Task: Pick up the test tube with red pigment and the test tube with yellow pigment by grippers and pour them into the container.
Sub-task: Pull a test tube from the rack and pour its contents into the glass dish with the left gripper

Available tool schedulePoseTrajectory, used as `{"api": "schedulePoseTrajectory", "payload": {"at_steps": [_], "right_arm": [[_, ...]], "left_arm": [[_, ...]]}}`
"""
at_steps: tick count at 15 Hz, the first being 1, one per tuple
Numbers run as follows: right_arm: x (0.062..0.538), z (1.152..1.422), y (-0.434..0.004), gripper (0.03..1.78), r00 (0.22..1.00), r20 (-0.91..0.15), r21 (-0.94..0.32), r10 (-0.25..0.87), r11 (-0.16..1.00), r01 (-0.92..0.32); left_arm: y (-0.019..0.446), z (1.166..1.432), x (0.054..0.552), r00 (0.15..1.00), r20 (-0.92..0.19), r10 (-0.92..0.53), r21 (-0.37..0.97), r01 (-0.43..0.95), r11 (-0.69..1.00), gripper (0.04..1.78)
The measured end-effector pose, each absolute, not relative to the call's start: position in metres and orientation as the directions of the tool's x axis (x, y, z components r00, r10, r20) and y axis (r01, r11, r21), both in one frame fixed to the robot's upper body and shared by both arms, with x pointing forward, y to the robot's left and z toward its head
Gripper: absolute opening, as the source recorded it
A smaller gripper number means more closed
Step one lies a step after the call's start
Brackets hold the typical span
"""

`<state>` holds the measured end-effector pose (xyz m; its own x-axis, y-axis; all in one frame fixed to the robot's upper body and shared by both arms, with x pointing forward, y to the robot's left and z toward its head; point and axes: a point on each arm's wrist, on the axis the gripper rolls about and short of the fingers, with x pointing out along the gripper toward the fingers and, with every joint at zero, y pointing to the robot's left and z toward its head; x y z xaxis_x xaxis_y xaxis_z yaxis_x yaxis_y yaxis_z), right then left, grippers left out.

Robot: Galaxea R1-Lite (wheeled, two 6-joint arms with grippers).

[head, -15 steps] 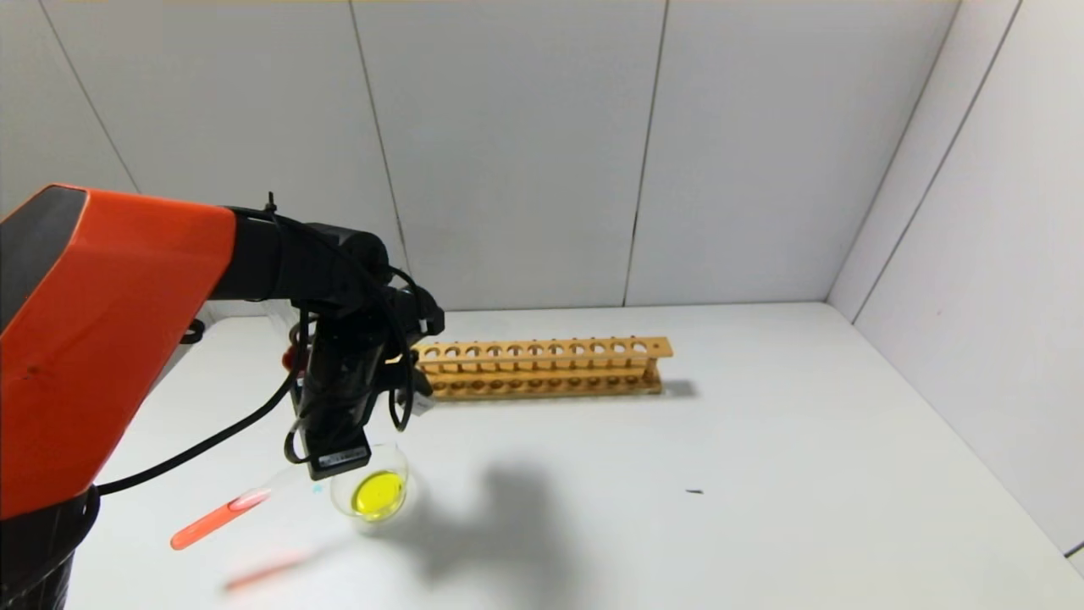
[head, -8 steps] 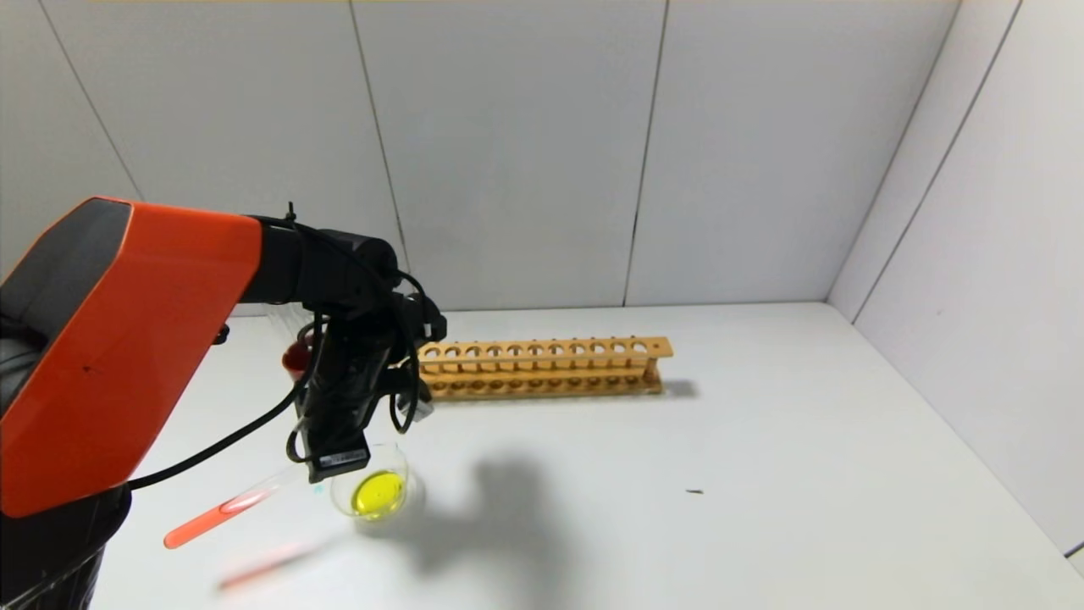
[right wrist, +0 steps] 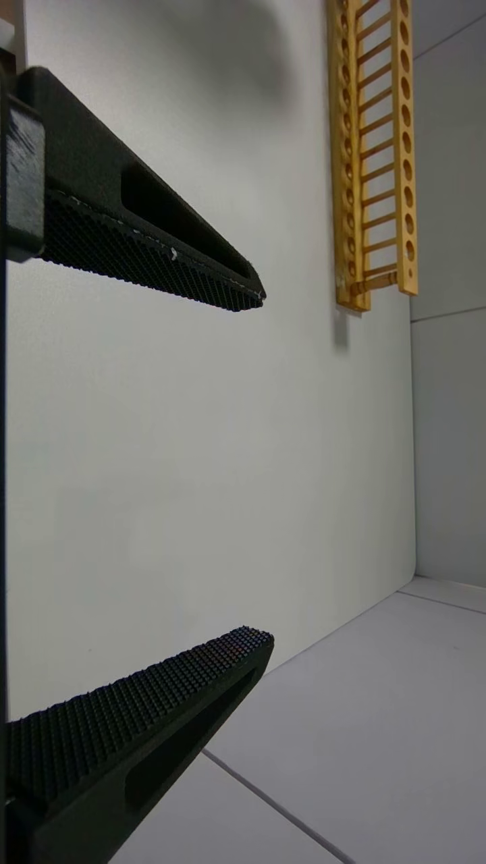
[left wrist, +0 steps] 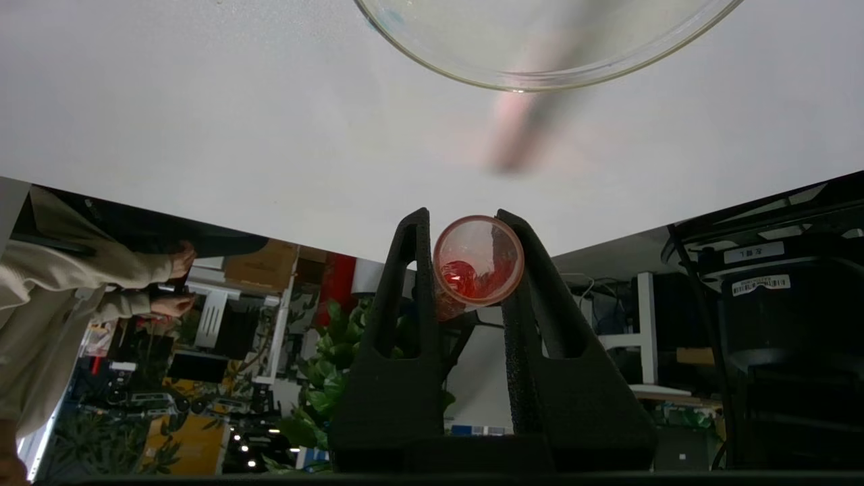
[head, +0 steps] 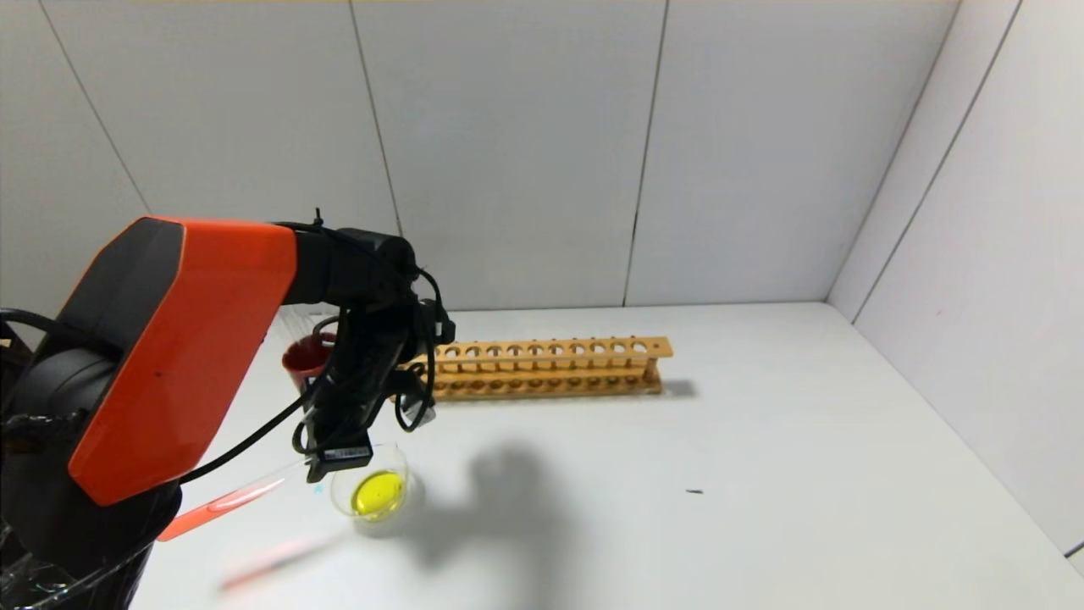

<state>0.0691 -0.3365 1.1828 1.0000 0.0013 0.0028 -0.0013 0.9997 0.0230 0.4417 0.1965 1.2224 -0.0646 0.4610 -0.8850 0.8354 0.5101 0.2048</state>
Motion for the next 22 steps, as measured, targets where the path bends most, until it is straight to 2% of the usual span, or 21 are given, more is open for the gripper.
{"api": "schedulePoseTrajectory", "payload": {"at_steps": [9, 14, 22], "right_arm": [[0.069, 1.183, -0.336, 1.71, 1.000, 0.003, 0.023, 0.001, 1.000, -0.001], [0.069, 1.183, -0.336, 1.71, 1.000, 0.003, 0.023, 0.001, 1.000, -0.001], [0.069, 1.183, -0.336, 1.71, 1.000, 0.003, 0.023, 0.001, 1.000, -0.001]], "left_arm": [[0.194, 1.202, 0.453, -0.063, -0.833, 0.549, 0.205, 0.888, 0.413, 0.31], [0.190, 1.204, 0.450, -0.029, -0.797, 0.604, 0.224, 0.913, 0.340, 0.31], [0.173, 1.208, 0.442, 0.019, -0.788, 0.616, 0.242, 0.929, 0.281, 0.31]]}}
